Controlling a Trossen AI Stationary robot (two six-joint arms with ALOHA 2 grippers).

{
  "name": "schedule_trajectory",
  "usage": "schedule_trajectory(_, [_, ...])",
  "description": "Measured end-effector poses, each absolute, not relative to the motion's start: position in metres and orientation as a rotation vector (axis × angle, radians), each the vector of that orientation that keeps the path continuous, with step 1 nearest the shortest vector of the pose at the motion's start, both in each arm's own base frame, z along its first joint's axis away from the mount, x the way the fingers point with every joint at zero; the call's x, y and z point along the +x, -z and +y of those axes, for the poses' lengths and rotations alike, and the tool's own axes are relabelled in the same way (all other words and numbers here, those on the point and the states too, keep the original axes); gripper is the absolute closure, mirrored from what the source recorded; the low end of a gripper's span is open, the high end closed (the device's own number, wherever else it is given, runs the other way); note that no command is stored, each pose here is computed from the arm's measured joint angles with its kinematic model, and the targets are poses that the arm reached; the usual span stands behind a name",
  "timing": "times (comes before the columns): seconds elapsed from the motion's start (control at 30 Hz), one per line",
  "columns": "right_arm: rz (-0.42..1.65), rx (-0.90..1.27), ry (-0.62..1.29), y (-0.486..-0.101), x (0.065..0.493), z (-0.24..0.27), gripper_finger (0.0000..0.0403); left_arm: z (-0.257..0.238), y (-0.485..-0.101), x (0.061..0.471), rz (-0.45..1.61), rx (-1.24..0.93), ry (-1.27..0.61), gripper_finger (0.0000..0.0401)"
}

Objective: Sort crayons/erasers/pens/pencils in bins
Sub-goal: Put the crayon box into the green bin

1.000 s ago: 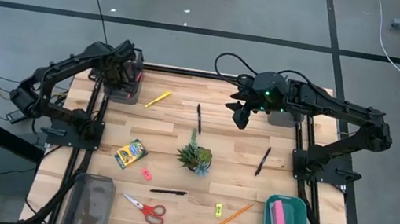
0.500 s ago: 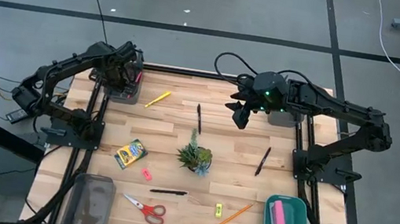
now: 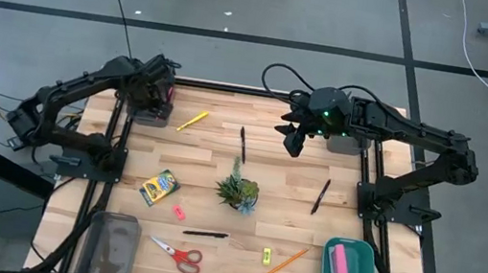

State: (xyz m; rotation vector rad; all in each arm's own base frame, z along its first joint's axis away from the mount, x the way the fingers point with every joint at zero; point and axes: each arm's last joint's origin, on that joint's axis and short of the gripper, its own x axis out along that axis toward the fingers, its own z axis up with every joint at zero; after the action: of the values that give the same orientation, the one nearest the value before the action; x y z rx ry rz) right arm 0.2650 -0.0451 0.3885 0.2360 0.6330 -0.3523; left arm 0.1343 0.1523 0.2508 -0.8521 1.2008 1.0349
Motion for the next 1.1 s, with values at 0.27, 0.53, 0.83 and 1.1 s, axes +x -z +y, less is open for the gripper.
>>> schedule_trajectory(0.27, [0.668,0.359,0.403,-0.384,0.261,-0.045,0.0218,0.118,-0.258,0.178,1.097,-0.801,-0.606,0.0227])
schedule_trajectory(0.53, [0.785,0.508,0.436,-0.372,0.254,-0.038,0.0218,0.076,-0.267,0.218,0.98,-0.637,-0.245,0.0234])
schedule_trajectory(0.83, [0.913,0.66,0.319,-0.34,0.258,0.01,0.0218,0.04,-0.276,0.24,0.875,-0.523,-0.008,0.0236])
schedule_trajectory(1.1, [0.846,0.671,0.112,-0.302,0.266,0.073,0.0218,0.022,-0.276,0.242,0.889,-0.429,0.093,0.0237])
